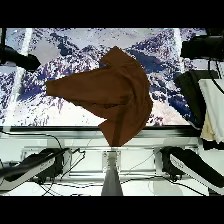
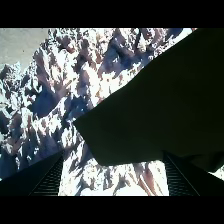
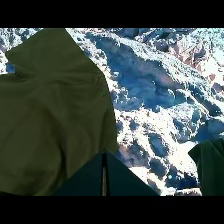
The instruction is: Fold the clothes and pants, and hang the long-sleeved shirts on hangers.
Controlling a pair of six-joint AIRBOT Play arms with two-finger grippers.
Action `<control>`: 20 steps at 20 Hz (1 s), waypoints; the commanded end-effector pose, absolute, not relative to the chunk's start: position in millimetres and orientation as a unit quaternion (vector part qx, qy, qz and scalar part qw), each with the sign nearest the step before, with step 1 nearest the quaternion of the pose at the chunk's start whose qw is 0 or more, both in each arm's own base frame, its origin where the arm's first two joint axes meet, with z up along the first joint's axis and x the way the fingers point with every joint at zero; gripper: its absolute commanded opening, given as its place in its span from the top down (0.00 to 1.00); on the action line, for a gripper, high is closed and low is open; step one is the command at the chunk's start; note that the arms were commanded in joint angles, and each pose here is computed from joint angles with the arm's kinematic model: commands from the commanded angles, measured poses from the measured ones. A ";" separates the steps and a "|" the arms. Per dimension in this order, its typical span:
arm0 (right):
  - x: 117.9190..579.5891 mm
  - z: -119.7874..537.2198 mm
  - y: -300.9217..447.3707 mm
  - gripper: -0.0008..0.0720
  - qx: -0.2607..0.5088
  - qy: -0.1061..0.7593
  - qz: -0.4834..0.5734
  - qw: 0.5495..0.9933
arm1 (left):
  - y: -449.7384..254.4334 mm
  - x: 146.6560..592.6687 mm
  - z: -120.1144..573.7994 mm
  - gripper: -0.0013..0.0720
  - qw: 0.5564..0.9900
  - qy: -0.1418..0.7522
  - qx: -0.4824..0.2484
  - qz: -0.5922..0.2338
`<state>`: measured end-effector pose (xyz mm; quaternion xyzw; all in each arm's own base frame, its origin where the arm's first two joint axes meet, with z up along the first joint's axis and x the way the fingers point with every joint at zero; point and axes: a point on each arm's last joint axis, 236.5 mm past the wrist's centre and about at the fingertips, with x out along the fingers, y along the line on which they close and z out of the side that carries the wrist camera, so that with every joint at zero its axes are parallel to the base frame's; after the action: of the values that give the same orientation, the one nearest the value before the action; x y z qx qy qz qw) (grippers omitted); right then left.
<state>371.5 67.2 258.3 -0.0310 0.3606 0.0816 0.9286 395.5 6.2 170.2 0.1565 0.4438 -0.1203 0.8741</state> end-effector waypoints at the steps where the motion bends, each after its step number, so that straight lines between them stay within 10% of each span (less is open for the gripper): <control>1: 371.6 258.2 67.7 0.97 -0.031 0.361 0.082 0.929 | 6.8 395.5 170.6 0.04 0.874 0.443 0.157 -0.120; 16: 379.1 267.0 69.3 0.97 -0.029 0.338 0.083 0.937 | 6.8 395.5 170.6 0.04 0.874 0.443 0.157 -0.120; 20: 343.5 225.5 52.5 0.97 -0.074 0.441 0.074 0.891 | 6.8 395.5 170.6 0.04 0.874 0.443 0.157 -0.120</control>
<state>367.0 63.5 250.9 -0.0469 0.3762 0.0805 0.9218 395.6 6.3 170.3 0.1568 0.4436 -0.1202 0.8741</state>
